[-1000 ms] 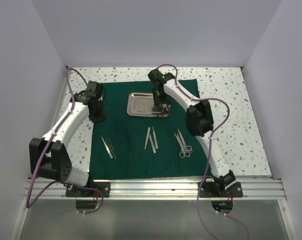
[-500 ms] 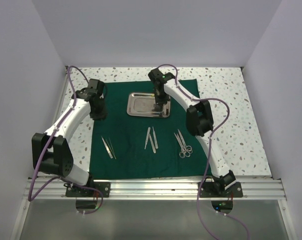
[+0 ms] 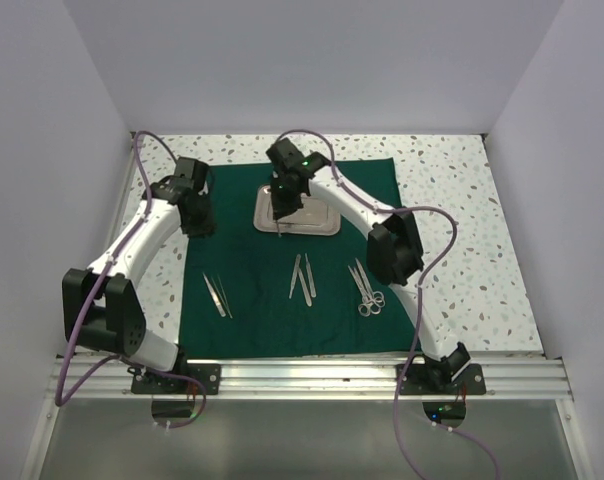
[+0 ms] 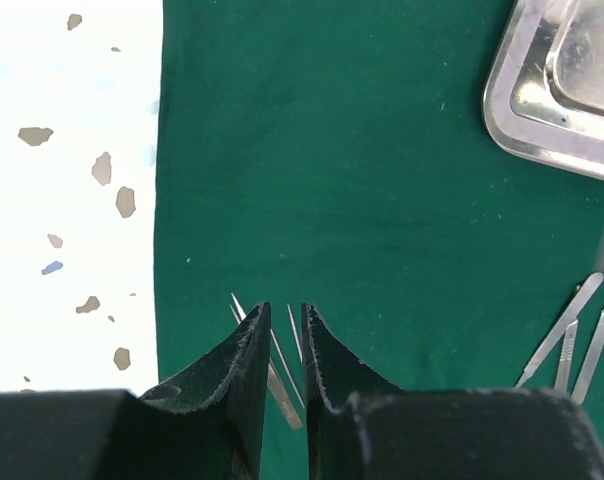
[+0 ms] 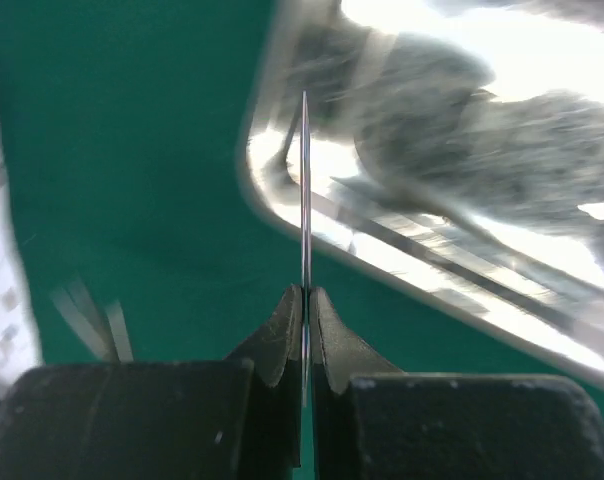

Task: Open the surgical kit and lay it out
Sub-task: Pick up the medical item from the container, then place the medical item in the surgical kit, then reset both arms

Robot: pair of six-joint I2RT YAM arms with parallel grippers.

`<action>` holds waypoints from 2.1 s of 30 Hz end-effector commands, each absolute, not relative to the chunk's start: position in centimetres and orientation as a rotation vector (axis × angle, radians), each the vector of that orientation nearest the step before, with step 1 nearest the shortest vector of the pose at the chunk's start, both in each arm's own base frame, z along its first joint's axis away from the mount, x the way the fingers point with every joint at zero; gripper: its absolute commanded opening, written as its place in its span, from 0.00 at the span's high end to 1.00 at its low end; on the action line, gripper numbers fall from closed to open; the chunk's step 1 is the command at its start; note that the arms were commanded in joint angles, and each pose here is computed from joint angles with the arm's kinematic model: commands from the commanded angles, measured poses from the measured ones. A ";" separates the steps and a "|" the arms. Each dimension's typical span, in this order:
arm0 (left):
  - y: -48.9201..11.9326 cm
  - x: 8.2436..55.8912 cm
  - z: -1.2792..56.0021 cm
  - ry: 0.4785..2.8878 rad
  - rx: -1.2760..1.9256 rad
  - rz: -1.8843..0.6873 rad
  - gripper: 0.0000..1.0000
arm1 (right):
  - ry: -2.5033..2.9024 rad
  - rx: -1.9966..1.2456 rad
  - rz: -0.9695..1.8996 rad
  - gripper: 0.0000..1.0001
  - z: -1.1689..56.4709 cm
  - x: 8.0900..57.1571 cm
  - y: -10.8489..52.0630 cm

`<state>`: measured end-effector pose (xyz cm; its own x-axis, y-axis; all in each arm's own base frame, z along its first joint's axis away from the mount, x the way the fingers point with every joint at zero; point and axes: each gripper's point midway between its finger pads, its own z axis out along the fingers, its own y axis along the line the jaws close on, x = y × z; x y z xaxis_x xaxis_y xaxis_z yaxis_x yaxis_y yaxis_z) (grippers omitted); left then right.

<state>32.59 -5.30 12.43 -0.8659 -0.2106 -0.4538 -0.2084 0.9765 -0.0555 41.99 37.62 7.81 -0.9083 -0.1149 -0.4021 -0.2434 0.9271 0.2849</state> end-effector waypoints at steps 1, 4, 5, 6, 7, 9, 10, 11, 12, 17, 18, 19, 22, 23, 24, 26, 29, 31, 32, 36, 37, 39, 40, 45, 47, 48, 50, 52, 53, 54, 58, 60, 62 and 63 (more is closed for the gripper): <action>-5.6 33.1 13.9 2.569 -0.257 -0.060 0.78 | 2.642 -0.366 0.707 1.00 12.7 36.7 43.0; -5.8 32.7 13.6 2.562 -0.253 -0.086 0.78 | 2.703 -0.368 0.798 1.00 11.2 33.3 44.7; -5.9 32.7 13.7 2.552 -0.251 -0.096 0.78 | 2.717 -0.377 0.802 1.00 10.8 32.5 45.0; -6.0 32.6 13.6 2.553 -0.249 -0.102 0.78 | 2.731 -0.408 0.798 1.00 10.2 31.3 45.6; -6.1 32.4 13.4 2.558 -0.246 -0.112 0.78 | 2.747 -0.429 0.774 1.00 9.5 30.6 45.7; -6.3 32.3 13.6 2.550 -0.239 -0.131 0.78 | 2.771 -0.487 0.767 1.00 8.4 28.9 46.5; -6.4 32.1 13.5 2.553 -0.237 -0.138 0.78 | 2.780 -0.494 0.772 1.00 8.1 28.4 46.8; -6.4 32.1 13.6 2.546 -0.237 -0.145 0.78 | 2.788 -0.511 0.782 1.00 7.9 27.6 47.3; -6.5 32.1 13.7 2.545 -0.233 -0.152 0.78 | 2.793 -0.515 0.792 1.00 7.7 27.3 47.6; -6.8 31.7 14.0 2.535 -0.224 -0.178 0.78 | 2.824 -0.526 0.836 1.00 6.5 25.8 49.2; -6.8 31.6 14.0 2.535 -0.225 -0.180 0.78 | 2.828 -0.540 0.850 1.00 6.5 25.3 49.5; -6.8 31.5 13.9 2.534 -0.227 -0.181 0.78 | 2.837 -0.545 0.861 1.00 6.2 25.0 49.8; -6.8 31.3 14.0 2.530 -0.225 -0.186 0.78 | 2.879 -0.570 0.901 1.00 5.6 23.4 50.3; -6.8 31.3 14.2 2.521 -0.226 -0.189 0.78 | 2.888 -0.582 0.909 1.00 5.3 23.0 50.4; -6.7 31.2 14.1 2.522 -0.225 -0.186 0.78 | 2.895 -0.596 0.923 1.00 5.3 22.4 50.7; -6.7 31.1 14.1 2.518 -0.226 -0.185 0.78 | 2.886 -0.628 0.947 1.00 5.5 21.8 51.1; -6.7 30.9 13.9 2.521 -0.228 -0.185 0.78 | 2.878 -0.659 0.973 1.00 5.7 21.1 51.5; -6.6 30.9 14.0 2.520 -0.228 -0.183 0.78 | 2.882 -0.669 0.988 1.00 5.5 20.7 51.6; -6.6 30.8 14.0 2.518 -0.228 -0.184 0.78 | 2.880 -0.677 0.998 0.97 5.6 20.5 51.7; -6.6 30.7 14.2 2.513 -0.228 -0.183 0.78 | 2.860 -0.677 1.002 0.55 6.1 20.2 51.5; -6.5 30.6 14.3 2.513 -0.228 -0.183 0.79 | 2.854 -0.666 0.995 0.48 6.1 20.4 51.4; -6.5 30.5 14.5 2.509 -0.228 -0.185 0.79 | 2.850 -0.650 0.961 0.46 6.0 20.5 50.9; -6.5 30.4 14.5 2.507 -0.228 -0.185 0.78 | 2.838 -0.644 0.960 0.46 6.7 20.6 50.6; -6.6 30.1 14.9 2.495 -0.226 -0.199 0.78 | 2.803 -0.624 0.791 0.44 8.0 21.8 48.2; -6.6 30.1 15.1 2.487 -0.222 -0.205 0.78 | 2.736 -0.625 0.759 0.43 10.6 22.4 47.4; -6.7 30.0 15.2 2.484 -0.220 -0.210 0.77 | 2.711 -0.608 0.690 0.41 11.1 23.1 46.4; -6.7 29.9 15.4 2.486 -0.217 -0.212 0.74 | 2.624 -0.608 0.657 0.40 14.7 23.8 45.1; -6.9 30.1 16.2 2.470 -0.205 -0.221 0.71 | 2.560 -0.579 0.547 0.39 16.9 25.0 42.8; -6.8 30.0 16.5 2.468 -0.203 -0.221 0.69 | 2.496 -0.557 0.543 0.39 19.7 25.3 41.6; -6.9 30.2 17.0 2.455 -0.194 -0.223 0.64 | 2.481 -0.559 0.513 0.39 20.6 25.0 40.4; -7.5 30.0 18.2 2.426 -0.155 -0.260 0.55 | 2.350 -0.472 0.371 0.39 25.6 25.2 34.4; -7.3 29.9 18.8 2.404 -0.148 -0.257 0.54 | 2.284 -0.394 0.345 0.37 28.3 24.2 30.4; -7.3 29.7 19.8 2.371 -0.142 -0.264 0.54 | 2.209 -0.316 0.336 0.35 30.1 23.8 27.4; -7.2 29.6 20.3 2.355 -0.138 -0.264 0.53 | 2.142 -0.269 0.388 0.32 31.6 22.7 25.2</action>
<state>29.26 -6.94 16.63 -0.7799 -0.2034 -0.5919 -0.0888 0.9721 -0.2171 23.12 31.94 29.66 -0.6538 -0.1224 -0.7467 -0.4338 0.8692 0.2374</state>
